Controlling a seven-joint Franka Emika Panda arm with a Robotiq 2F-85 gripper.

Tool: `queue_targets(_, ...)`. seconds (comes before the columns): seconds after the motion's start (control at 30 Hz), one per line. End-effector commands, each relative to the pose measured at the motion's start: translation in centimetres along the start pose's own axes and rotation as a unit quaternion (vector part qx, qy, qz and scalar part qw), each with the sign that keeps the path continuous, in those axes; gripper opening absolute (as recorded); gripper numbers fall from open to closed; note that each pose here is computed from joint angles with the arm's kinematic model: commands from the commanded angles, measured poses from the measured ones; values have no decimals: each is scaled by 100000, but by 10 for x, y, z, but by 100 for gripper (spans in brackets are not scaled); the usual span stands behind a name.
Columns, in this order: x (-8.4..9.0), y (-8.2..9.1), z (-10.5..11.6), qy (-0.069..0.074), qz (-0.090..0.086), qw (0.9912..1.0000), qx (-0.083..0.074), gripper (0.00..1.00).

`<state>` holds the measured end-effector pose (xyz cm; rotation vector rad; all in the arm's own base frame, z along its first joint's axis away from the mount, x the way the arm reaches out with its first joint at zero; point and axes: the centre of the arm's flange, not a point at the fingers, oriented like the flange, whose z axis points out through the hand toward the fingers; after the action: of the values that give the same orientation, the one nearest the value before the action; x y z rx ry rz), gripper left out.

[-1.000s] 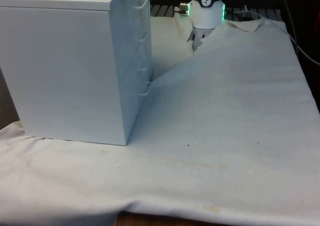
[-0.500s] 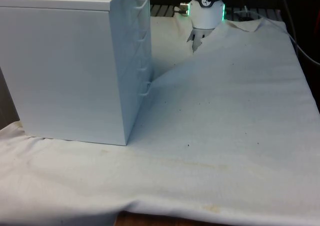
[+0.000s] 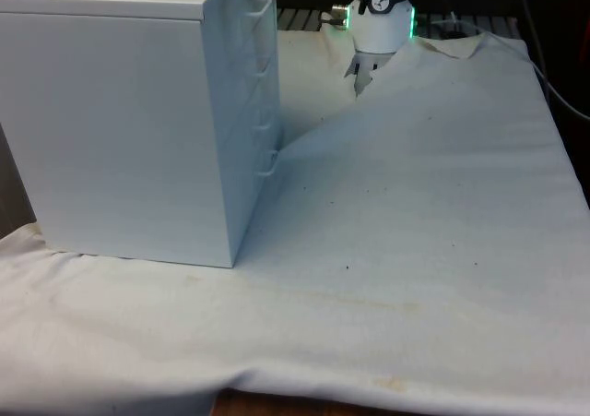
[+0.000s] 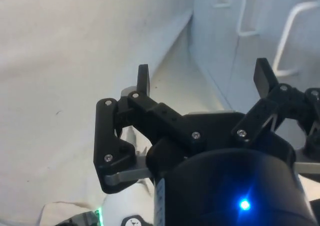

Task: Open the drawer, then close it.

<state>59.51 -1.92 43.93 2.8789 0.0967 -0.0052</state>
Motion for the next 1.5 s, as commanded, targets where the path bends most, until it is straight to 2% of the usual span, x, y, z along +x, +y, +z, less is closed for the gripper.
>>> queue_targets(0.0,1,3,1,202,-292,99995,-934,100)
queue_targets(0.03,0,1,1,-51,-53,99999,-353,100)
queue_targets(0.1,1,7,2,110,-382,99979,-2015,100)
queue_targets(0.3,2,11,8,-106,-788,99907,-4244,100)
queue_targets(0.33,1,11,6,-379,-745,99927,-3719,100)
queue_targets(0.37,3,11,9,-112,-834,99896,-4482,100)
queue_targets(0.57,8,9,19,259,-868,99827,-5816,100)
queue_targets(0.6,8,9,21,-155,-790,99838,-5635,100)
queue_targets(0.63,9,10,22,428,-802,99799,-6265,100)
queue_targets(0.77,12,10,24,783,-791,99729,-7270,100)
queue_targets(0.8,12,10,25,905,-720,99688,-7806,100)
queue_targets(0.83,12,10,25,905,-720,99688,-7806,100)
queue_targets(0.87,11,10,25,367,-773,99727,-7329,100)
queue_targets(0.9,12,10,24,1049,-710,99670,-8023,100)
queue_targets(0.93,13,10,25,1088,-668,99618,-8634,100)
queue_targets(1.07,14,9,26,1233,-764,99504,-9844,100)
queue_targets(1.1,14,9,28,1137,-728,99444,-10441,100)
queue_targets(1.13,14,9,28,1113,-647,99424,-10642,100)
queue_targets(1.17,13,9,27,669,-681,99493,-10017,100)
queue_targets(1.2,14,8,28,1110,-710,99403,-10832,100)
queue_targets(1.3,15,8,32,917,-590,99307,-11703,100)
queue_targets(1.4,15,7,33,892,-505,99246,-12217,100)
queue_targets(1.43,15,6,33,372,-499,99315,-11672,100)
queue_targets(1.47,16,6,33,890,-468,99231,-12334,100)
